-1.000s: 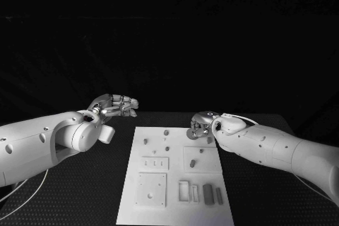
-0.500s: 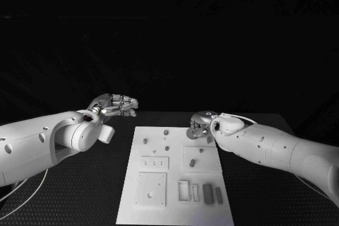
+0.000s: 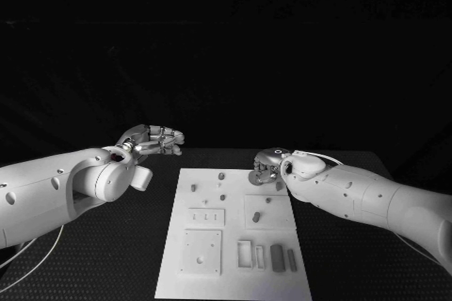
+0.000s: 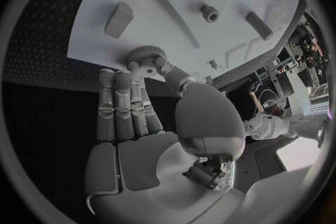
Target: Assemble the parts on the task board
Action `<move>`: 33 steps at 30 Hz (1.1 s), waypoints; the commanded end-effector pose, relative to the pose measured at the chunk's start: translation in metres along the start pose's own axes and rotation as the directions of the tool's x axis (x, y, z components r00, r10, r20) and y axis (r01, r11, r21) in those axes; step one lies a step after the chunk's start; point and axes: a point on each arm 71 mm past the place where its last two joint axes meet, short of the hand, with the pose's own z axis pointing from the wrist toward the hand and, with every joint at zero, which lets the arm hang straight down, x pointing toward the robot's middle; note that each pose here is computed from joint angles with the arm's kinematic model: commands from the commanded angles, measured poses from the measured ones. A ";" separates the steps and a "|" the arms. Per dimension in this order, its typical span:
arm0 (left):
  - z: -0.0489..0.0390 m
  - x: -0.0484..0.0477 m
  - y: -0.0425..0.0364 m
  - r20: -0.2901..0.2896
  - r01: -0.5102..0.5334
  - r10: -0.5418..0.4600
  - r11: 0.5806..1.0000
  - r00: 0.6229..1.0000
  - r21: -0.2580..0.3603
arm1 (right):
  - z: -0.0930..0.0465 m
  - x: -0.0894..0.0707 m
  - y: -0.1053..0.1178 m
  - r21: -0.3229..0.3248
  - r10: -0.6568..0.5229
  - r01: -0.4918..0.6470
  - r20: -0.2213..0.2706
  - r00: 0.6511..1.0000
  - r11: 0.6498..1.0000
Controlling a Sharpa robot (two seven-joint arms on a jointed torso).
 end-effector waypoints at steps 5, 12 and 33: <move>-0.0005 0.0003 -0.0016 -0.004 -0.002 0.002 1.000 1.000 0.012 | -0.005 0.028 0.007 -0.009 -0.019 0.018 -0.118 0.993 1.000; -0.0010 -0.0005 -0.0016 -0.003 -0.002 0.002 1.000 1.000 0.012 | -0.006 0.019 0.009 -0.011 -0.036 0.035 -0.071 0.997 0.999; -0.0015 -0.0019 -0.0015 0.002 -0.003 0.003 1.000 1.000 0.013 | -0.014 -0.006 0.049 -0.088 -0.079 0.089 0.107 0.991 0.992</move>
